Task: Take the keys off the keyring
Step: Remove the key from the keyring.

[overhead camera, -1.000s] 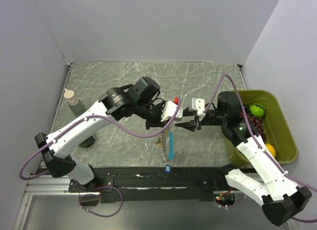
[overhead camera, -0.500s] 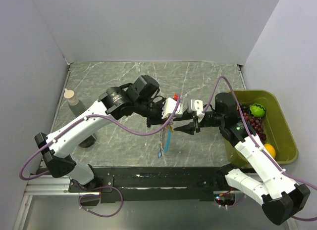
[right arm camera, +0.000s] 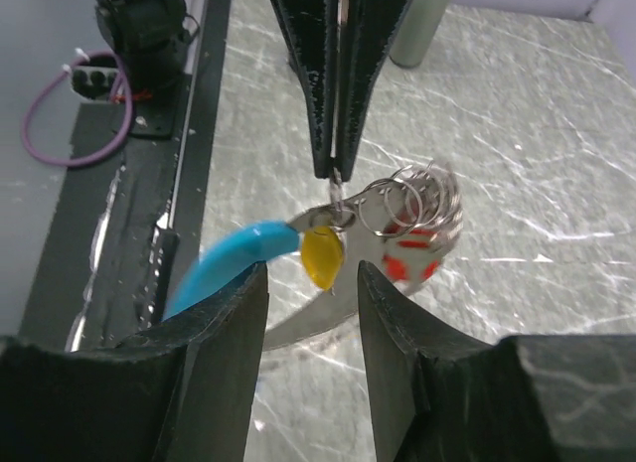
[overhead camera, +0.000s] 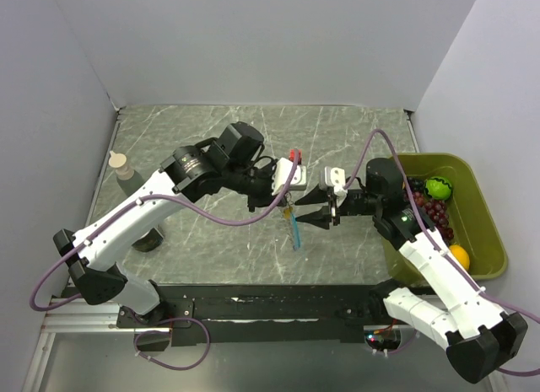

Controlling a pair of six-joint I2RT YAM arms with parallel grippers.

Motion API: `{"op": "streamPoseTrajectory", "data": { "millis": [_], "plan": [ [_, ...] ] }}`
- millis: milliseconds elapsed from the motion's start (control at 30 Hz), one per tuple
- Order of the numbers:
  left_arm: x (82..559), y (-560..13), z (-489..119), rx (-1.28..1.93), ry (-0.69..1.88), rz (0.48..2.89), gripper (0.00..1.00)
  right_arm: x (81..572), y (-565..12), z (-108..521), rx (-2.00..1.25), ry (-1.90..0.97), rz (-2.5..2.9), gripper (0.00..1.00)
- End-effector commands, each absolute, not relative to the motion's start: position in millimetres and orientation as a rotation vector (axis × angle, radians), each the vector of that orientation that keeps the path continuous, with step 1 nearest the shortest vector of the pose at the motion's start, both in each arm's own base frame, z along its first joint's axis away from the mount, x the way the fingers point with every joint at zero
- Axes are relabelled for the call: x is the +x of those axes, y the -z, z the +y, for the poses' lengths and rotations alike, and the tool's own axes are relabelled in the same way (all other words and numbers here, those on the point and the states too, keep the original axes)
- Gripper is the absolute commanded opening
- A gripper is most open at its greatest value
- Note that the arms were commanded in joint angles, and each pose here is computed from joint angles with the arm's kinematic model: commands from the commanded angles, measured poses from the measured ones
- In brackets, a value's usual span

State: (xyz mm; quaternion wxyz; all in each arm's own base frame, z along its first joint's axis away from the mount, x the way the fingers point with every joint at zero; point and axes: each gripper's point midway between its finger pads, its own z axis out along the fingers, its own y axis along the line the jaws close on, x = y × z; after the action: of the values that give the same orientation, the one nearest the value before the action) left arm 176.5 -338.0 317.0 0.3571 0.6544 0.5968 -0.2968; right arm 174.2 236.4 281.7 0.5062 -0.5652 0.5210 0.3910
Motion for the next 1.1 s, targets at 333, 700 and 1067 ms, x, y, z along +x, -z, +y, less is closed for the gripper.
{"op": "streamPoseTrajectory", "data": {
  "millis": [333, 700, 1067],
  "plan": [
    [176.9, -357.3, -341.8, 1.607, 0.822, 1.427, 0.01, 177.1, -288.3, 256.4, -1.285, -1.103, 1.245, 0.53],
    [179.8, -356.3, -344.4, 1.607, 0.829, 1.435, 0.01, 181.2, -300.0, 262.8, -1.209, -1.177, 1.263, 0.08],
    [181.7, -355.5, -339.1, 1.592, 0.807, 1.436, 0.01, 179.5, -294.7, 248.2, -1.323, -1.006, 1.282, 0.00]
  ]
}}
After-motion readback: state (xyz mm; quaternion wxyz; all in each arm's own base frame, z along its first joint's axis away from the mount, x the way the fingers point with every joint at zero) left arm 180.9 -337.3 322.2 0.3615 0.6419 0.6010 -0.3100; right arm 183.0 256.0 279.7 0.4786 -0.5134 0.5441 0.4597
